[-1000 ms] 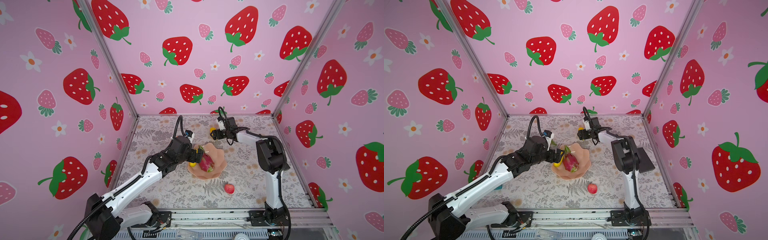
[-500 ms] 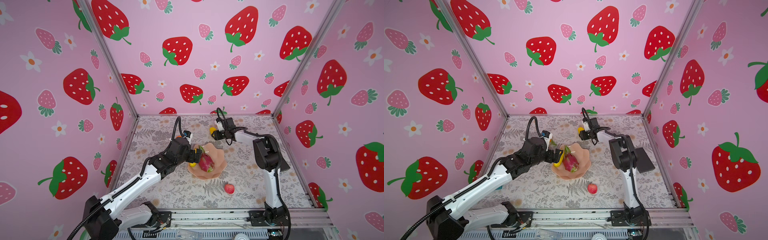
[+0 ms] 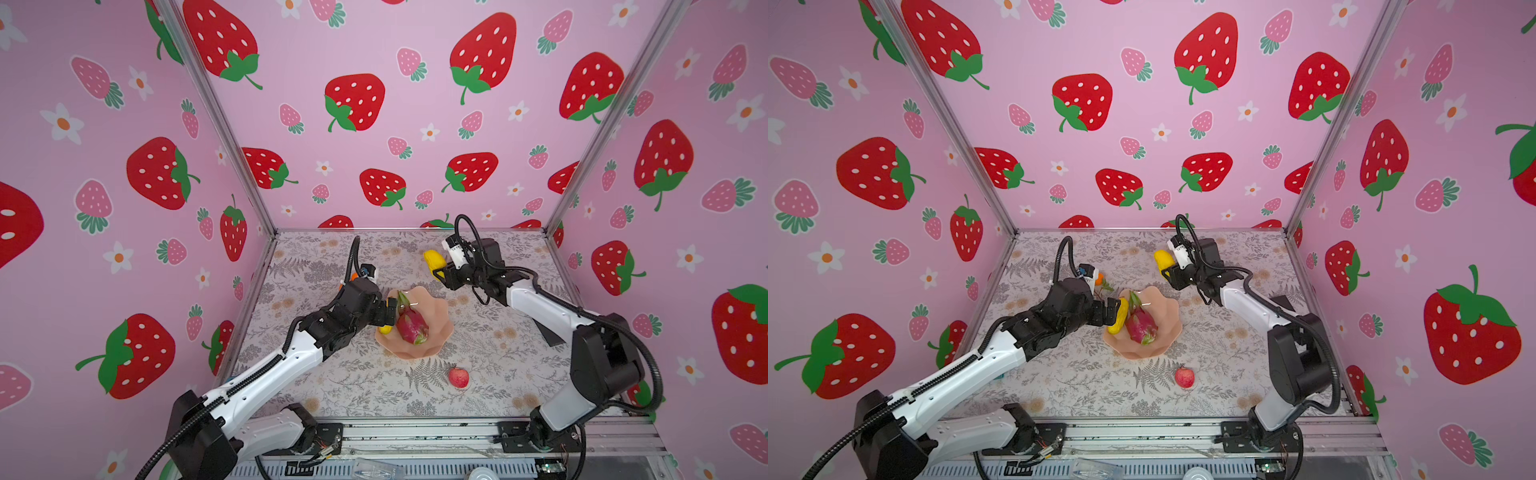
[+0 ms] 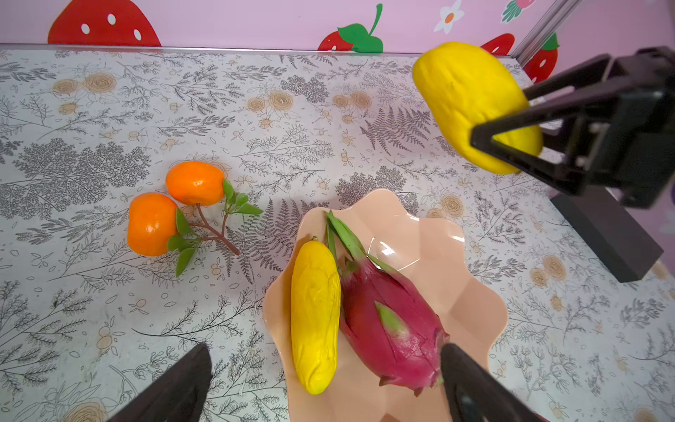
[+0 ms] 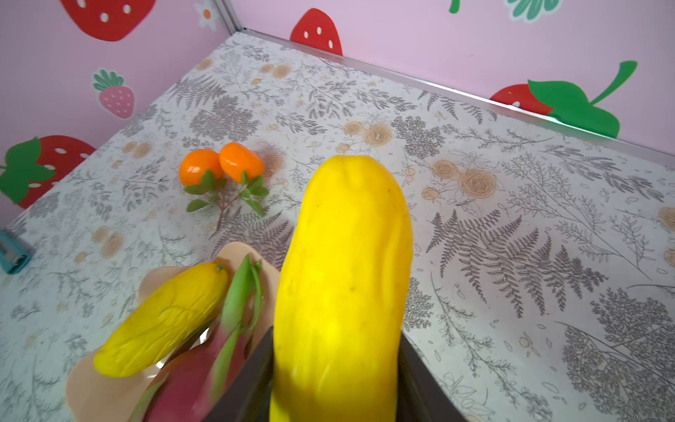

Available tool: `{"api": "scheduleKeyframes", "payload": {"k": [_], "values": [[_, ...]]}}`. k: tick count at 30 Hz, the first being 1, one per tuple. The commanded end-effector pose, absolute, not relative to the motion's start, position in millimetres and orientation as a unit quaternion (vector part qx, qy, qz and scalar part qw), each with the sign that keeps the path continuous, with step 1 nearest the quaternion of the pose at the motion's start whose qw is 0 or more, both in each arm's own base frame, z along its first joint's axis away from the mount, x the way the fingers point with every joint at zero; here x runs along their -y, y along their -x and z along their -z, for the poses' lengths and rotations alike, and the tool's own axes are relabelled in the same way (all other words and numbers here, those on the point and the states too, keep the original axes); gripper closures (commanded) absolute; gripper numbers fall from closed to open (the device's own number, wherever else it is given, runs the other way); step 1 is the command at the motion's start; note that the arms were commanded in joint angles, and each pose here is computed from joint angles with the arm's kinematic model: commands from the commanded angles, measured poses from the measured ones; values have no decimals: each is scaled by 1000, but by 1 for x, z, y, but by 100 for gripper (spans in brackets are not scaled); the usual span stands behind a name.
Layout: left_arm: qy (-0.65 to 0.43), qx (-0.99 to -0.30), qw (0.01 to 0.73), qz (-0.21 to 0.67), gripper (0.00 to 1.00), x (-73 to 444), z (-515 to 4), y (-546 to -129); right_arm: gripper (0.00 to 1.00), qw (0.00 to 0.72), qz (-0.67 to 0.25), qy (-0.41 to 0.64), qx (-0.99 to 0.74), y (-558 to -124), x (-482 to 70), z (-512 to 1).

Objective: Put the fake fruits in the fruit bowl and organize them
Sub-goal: 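Grasp the far yellow fruit with the right gripper and carry it to the bowl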

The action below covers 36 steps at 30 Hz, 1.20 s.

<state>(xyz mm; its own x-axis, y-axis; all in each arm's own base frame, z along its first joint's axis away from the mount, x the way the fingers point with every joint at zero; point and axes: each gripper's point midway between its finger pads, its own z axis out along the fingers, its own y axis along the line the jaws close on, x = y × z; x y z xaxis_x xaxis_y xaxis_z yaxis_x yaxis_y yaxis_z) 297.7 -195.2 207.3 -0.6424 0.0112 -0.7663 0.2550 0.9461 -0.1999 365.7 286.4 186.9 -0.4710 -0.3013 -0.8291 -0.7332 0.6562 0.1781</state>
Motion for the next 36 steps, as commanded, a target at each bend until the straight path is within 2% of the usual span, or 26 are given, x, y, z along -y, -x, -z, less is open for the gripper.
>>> {"api": "scheduleKeyframes", "payload": {"k": [1, 8, 24, 31, 36], "values": [[-56, -888, 424, 170, 1, 198, -219, -299, 54, 368, -279, 345, -817, -324, -286, -167], [-57, -890, 416, 174, 1, 205, -214, -303, 53, 332, -282, 377, -818, -289, -292, -143], [-48, -895, 415, 158, 0, 195, -210, -300, 53, 305, -239, 400, -831, -311, -308, -103], [-49, -899, 406, 156, 0, 199, -206, -303, 49, 297, -237, 401, -834, -311, -308, -95], [-66, -904, 388, 166, 0, 207, -200, -301, 37, 303, -237, 402, -831, -314, -310, -100]]}}
